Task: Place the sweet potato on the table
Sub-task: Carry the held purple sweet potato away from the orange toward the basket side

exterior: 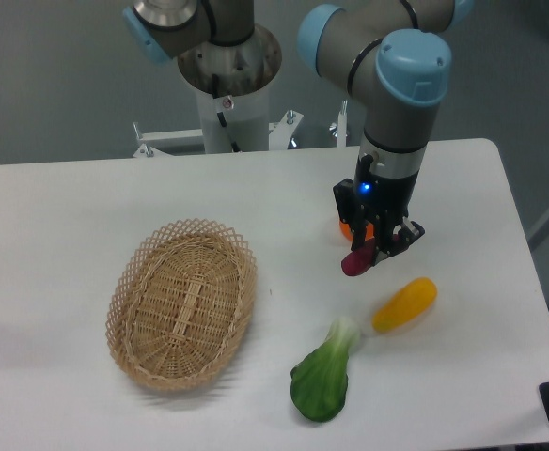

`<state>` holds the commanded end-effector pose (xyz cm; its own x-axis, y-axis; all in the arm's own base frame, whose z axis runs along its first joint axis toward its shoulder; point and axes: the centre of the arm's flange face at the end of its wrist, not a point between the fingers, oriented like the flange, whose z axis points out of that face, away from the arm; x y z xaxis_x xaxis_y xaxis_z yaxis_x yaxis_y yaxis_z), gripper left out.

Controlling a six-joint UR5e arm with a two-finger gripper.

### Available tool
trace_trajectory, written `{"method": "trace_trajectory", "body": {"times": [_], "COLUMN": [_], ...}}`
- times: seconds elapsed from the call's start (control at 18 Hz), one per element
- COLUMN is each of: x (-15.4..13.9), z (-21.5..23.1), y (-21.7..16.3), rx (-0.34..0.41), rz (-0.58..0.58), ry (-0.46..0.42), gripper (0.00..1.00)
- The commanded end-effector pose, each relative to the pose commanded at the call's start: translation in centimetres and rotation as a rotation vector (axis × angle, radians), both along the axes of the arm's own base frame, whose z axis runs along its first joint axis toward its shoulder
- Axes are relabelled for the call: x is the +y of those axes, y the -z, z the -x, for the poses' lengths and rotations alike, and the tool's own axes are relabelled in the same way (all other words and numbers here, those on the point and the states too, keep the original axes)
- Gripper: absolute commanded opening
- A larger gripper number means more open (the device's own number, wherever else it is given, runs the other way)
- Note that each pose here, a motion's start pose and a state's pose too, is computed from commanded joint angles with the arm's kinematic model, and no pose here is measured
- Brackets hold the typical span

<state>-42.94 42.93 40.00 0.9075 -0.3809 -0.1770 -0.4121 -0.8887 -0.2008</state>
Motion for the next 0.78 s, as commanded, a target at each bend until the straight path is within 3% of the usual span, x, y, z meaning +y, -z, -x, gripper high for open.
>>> {"method": "trace_trajectory", "body": {"times": [0.44, 0.78], "x": [0.1, 1.5], "z": [-1.3, -4.9], "y": [1.9, 6.0], "rx": [-0.026, -0.019], "rz": [0.004, -0.022], "ry": [-0.029, -0.070], "gripper": [0.26, 0.26]}}
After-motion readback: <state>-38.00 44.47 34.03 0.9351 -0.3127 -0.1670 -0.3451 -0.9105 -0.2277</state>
